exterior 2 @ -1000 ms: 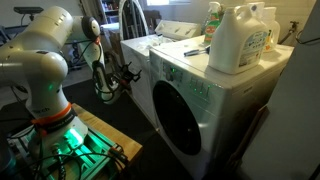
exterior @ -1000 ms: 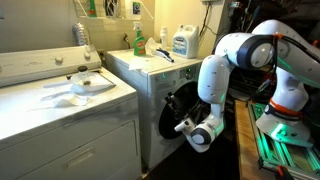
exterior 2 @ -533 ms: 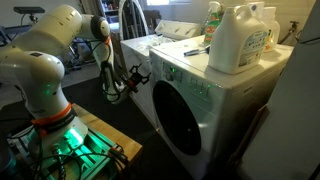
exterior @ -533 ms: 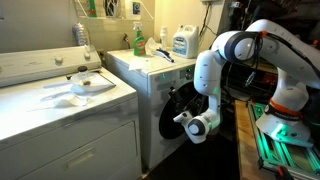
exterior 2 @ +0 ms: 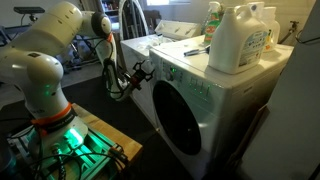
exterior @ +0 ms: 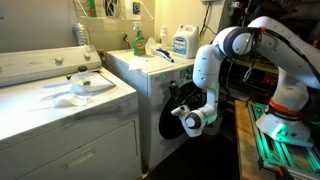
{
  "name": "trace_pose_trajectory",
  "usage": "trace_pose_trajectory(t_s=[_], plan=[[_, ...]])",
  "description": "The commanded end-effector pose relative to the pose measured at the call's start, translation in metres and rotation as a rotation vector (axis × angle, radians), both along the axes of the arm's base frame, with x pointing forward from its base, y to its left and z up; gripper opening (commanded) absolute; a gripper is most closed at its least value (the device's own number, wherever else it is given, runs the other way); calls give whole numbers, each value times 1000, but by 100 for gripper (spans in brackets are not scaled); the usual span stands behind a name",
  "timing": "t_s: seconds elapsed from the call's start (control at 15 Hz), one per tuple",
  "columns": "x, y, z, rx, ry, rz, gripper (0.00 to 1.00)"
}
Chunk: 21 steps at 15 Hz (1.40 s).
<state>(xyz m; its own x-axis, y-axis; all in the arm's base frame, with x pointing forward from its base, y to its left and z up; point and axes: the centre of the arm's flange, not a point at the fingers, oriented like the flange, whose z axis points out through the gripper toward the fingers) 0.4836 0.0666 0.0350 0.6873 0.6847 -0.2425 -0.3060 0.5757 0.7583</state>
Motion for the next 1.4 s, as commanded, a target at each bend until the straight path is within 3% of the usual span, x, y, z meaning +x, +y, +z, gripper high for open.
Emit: trace_pose_trajectory(t_s=[0.0, 0.4, 0.73, 1.0, 1.33], plan=[[9, -9, 15, -19, -15, 2, 100], [28, -20, 22, -20, -49, 36, 100], [23, -24, 34, -45, -122, 27, 100], [21, -26, 30, 66, -102, 72, 100], [9, -31, 44, 265, -161, 154, 100]])
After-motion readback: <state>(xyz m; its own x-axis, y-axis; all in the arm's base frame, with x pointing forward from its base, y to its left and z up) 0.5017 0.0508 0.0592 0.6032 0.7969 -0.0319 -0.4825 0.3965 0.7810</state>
